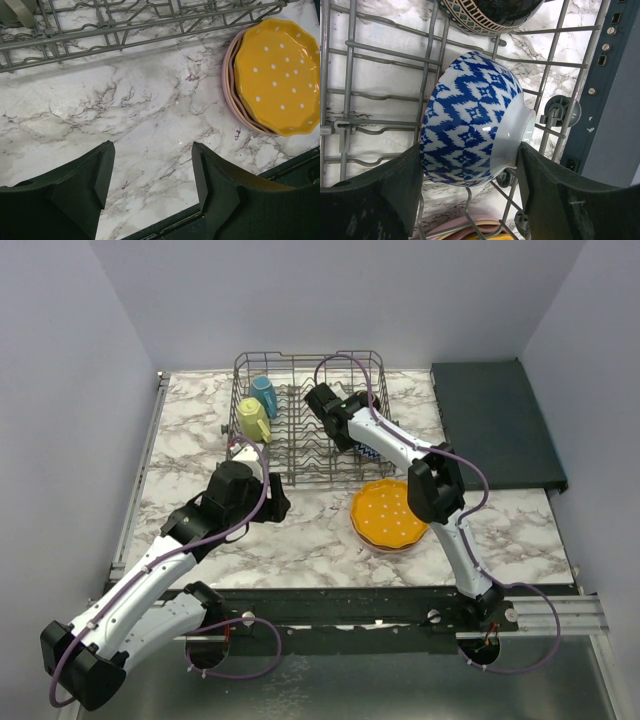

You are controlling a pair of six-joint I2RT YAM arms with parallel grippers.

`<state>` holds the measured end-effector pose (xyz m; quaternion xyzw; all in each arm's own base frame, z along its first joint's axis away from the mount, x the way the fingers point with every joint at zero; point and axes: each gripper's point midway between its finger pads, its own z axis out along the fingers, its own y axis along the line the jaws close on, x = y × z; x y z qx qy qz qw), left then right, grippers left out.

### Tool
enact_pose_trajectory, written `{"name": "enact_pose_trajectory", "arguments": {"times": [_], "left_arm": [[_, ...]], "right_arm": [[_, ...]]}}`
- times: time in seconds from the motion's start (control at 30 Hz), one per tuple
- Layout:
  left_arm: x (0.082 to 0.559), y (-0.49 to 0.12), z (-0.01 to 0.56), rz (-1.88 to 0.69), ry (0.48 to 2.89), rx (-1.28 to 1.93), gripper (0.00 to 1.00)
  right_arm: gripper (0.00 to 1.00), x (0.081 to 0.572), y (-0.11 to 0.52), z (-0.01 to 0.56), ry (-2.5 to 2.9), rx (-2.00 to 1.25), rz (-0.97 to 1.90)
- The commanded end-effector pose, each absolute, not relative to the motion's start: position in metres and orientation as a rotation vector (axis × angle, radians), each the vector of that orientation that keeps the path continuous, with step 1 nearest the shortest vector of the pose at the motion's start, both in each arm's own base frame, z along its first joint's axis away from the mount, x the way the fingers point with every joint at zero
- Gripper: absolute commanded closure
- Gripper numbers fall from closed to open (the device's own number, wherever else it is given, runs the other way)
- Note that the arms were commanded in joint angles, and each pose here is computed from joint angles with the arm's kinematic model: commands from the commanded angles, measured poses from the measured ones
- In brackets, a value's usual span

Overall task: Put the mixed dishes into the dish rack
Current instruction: Turn the bowl upside down on the dish rack.

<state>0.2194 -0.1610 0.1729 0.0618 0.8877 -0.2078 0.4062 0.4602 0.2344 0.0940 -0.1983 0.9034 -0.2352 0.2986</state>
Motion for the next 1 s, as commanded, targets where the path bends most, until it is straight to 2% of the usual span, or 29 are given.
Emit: {"name": "enact_pose_trajectory", "arguments": {"times": [0.0, 0.1, 0.37, 0.6, 0.97], "left_arm": [[0.221, -0.163, 0.169, -0.546, 2.244, 0.177, 0.31], [0.223, -0.161, 0.17, -0.542, 2.241, 0.169, 0.31], [0.222, -0.162, 0.17, -0.571, 2.246, 0.175, 0.31], [0.223, -0.162, 0.17, -0.574, 2.244, 0.173, 0.31], [0.224, -0.161, 0.168, -0.572, 2.252, 0.174, 0.31]], "right_arm": [[0.59, 0.459, 0.235, 0.084, 2.39, -0.537, -0.674], [0.52, 0.459, 0.237, 0.081, 2.394, -0.539, -0.663], [0.23, 0.46, 0.248, 0.084, 2.401, -0.529, -0.595], [0.08, 0.462, 0.255, 0.091, 2.398, -0.509, -0.553], [0.01, 0.457, 0.259, 0.116, 2.389, -0.461, -0.467]]}}
